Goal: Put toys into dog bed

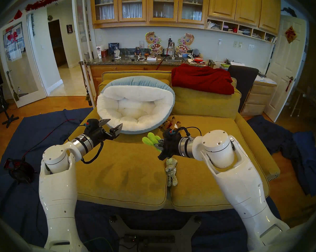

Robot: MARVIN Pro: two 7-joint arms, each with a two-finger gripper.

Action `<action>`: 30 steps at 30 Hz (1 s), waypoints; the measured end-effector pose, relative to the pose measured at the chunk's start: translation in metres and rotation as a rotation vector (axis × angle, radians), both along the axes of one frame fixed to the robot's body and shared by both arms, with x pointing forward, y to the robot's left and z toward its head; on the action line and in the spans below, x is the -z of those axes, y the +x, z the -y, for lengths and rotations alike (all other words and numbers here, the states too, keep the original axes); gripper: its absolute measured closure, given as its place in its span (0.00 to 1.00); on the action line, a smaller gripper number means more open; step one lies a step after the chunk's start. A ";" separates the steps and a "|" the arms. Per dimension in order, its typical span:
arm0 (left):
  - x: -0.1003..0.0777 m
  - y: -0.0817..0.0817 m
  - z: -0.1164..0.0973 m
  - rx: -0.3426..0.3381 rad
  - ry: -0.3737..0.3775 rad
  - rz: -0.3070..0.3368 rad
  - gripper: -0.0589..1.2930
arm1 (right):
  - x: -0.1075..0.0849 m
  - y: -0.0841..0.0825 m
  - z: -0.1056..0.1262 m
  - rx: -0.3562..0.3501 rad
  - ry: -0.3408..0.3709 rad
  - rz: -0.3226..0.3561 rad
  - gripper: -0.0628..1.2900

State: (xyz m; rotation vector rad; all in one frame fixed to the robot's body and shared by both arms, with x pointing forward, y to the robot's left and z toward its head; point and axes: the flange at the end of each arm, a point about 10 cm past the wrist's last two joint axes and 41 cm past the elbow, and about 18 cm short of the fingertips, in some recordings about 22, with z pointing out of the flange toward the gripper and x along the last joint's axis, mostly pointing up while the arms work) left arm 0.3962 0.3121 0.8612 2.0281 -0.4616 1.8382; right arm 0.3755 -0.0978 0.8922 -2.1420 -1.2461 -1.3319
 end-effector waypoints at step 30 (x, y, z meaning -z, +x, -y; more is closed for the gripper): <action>-0.005 -0.014 0.023 0.291 -0.300 -0.216 0.04 | -0.004 -0.004 -0.015 -0.035 0.037 0.054 0.95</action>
